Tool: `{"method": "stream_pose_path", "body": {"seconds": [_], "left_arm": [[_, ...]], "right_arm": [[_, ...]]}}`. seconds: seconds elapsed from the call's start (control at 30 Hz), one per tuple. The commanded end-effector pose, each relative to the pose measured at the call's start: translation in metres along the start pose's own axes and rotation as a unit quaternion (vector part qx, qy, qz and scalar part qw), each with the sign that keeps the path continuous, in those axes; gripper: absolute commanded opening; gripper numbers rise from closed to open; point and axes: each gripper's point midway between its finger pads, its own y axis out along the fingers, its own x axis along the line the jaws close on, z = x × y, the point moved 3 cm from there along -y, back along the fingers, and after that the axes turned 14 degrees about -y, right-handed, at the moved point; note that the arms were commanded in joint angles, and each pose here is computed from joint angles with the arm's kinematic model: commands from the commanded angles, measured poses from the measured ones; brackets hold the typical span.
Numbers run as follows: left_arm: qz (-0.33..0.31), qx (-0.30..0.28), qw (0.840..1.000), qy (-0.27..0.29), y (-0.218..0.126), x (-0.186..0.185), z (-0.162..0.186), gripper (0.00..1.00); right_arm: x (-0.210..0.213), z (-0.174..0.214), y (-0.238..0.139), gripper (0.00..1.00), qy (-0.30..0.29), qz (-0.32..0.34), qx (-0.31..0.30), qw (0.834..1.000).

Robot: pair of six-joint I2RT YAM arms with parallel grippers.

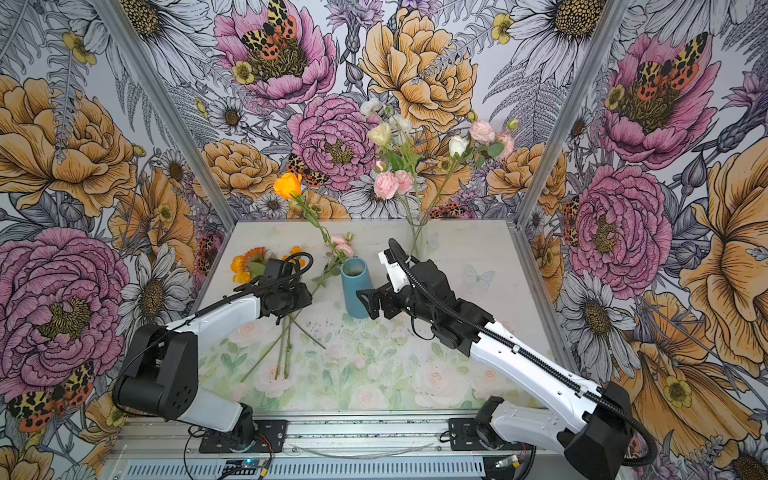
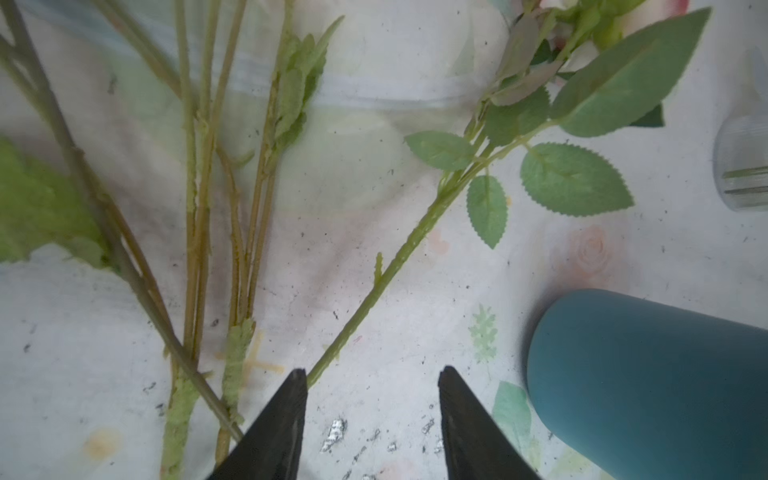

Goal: Arrange the flowers into the vase
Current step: 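Move the left gripper back down to the flower bunch, then close the left gripper on a pink carnation stem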

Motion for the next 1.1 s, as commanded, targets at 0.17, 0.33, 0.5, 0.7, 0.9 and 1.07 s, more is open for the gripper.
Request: {"method": "stream_pose_path", "body": {"seconds": [0.17,0.33,0.5,0.7,0.9,1.07], "left_arm": [[-0.029,0.035,0.996,0.081,0.029,-0.008,-0.005,0.48],[-0.044,0.036,0.994,0.095,0.039,-0.009,-0.005,0.45],[-0.052,0.037,0.992,0.107,0.048,-0.011,-0.006,0.42],[-0.066,0.027,0.992,0.107,0.050,-0.008,-0.011,0.32],[-0.070,0.028,0.991,0.110,0.051,-0.004,-0.013,0.21],[-0.072,0.024,0.991,0.107,0.049,-0.002,-0.017,0.00]], "right_arm": [[-0.003,-0.007,-0.007,0.99,0.006,0.008,-0.018,1.000],[-0.004,-0.005,-0.006,0.99,0.004,0.010,-0.016,1.000],[-0.003,-0.004,-0.003,1.00,0.005,0.007,-0.012,1.000],[-0.003,-0.005,-0.002,0.99,0.005,0.007,-0.012,1.000],[-0.003,-0.006,-0.003,0.99,0.004,0.007,-0.014,1.000],[-0.003,-0.008,-0.008,0.99,0.006,0.009,-0.019,1.000]]}}
